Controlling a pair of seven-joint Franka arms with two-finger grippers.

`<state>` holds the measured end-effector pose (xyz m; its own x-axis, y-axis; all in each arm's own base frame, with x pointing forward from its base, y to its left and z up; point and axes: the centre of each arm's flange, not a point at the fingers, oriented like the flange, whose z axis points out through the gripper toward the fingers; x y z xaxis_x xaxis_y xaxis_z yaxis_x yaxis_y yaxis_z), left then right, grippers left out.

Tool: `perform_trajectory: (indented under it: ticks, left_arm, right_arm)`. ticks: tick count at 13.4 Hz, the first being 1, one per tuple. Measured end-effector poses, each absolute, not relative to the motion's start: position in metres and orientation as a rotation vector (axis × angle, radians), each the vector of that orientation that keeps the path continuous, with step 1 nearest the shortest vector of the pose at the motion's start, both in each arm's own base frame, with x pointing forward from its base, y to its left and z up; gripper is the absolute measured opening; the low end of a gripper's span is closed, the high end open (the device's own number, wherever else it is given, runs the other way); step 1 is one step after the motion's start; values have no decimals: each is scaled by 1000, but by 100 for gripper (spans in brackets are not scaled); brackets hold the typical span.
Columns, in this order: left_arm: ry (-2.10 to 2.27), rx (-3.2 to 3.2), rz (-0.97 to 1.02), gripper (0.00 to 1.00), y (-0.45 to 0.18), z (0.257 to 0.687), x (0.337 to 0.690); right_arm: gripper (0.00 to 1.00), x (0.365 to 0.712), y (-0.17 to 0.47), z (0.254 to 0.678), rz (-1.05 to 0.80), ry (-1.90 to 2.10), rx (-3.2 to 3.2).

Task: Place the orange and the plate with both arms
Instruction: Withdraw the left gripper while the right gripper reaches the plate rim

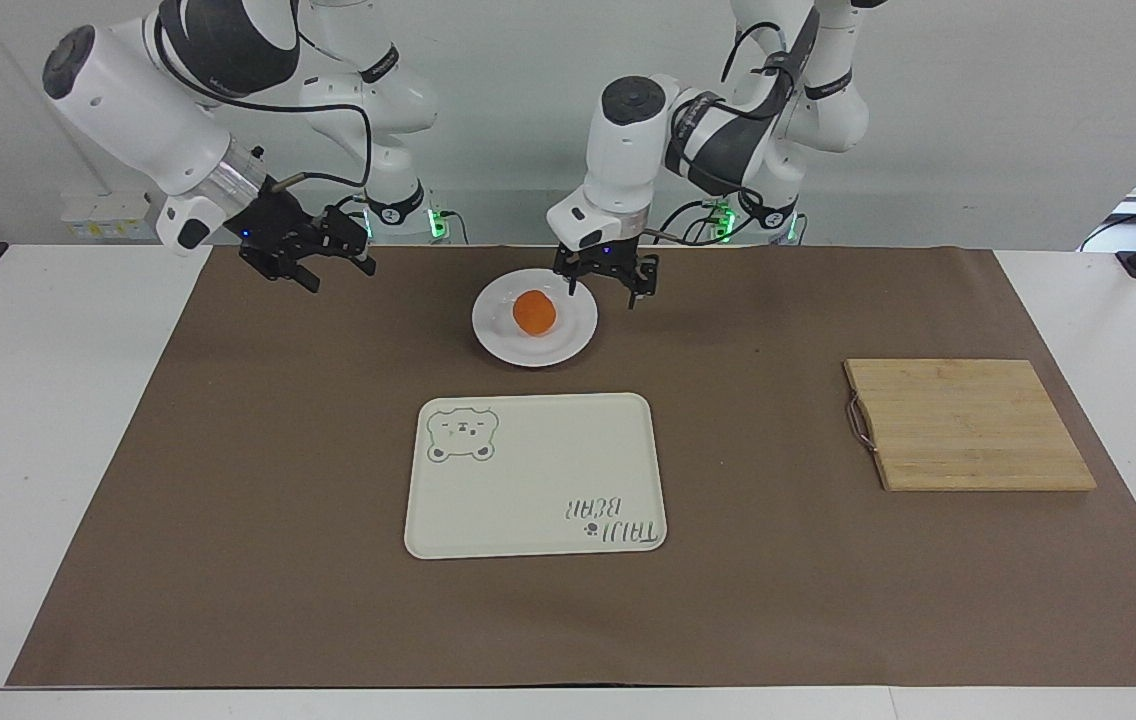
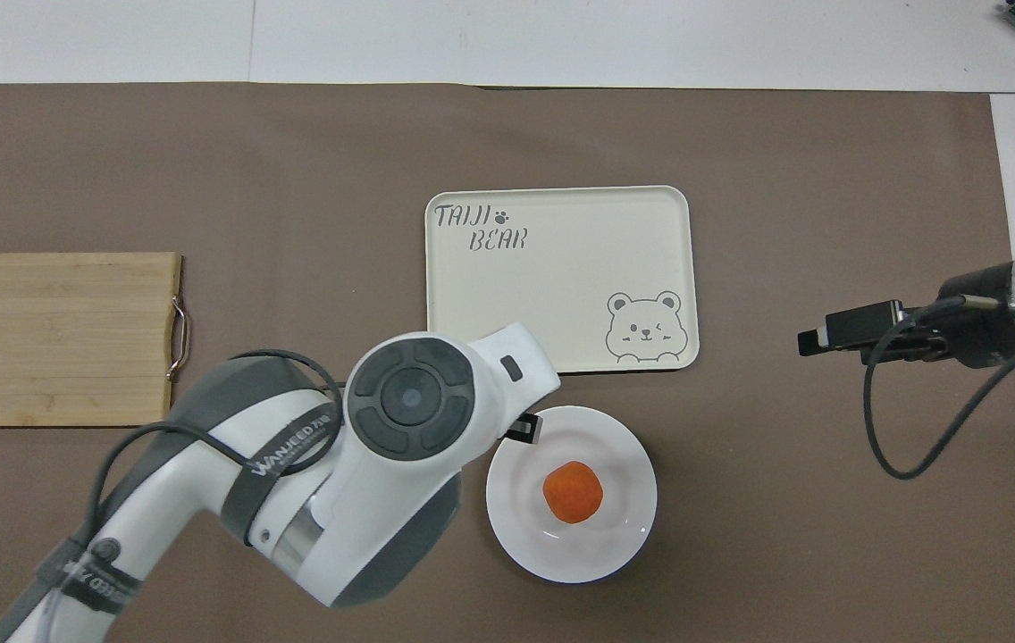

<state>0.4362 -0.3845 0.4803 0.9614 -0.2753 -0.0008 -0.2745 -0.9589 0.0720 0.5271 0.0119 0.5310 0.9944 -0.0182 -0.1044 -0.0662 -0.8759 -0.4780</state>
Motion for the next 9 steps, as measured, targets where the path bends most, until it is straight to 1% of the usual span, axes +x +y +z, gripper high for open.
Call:
perform_trajectory:
  ticks: [2, 3, 5, 7, 9]
  left_arm:
    - [-364, 3029, -15, 100, -346, 499, 464]
    - [-356, 3023, -11, 100, -324, 510, 479]
    - [-304, 3016, 22, 100, -285, 533, 506]
    - [-213, 3019, 55, 100, -247, 546, 526]
    - [-121, 3022, 81, 100, -212, 556, 538]
  right_arm:
    - [100, 522, 25, 491, 110, 28, -2535]
    - [100, 518, 34, 464, 86, 9, -2500]
    - [100, 504, 60, 416, 71, -16, -2471]
    - [100, 489, 83, 390, 72, -46, -2419]
    - [100, 476, 87, 364, 49, -78, -2378]
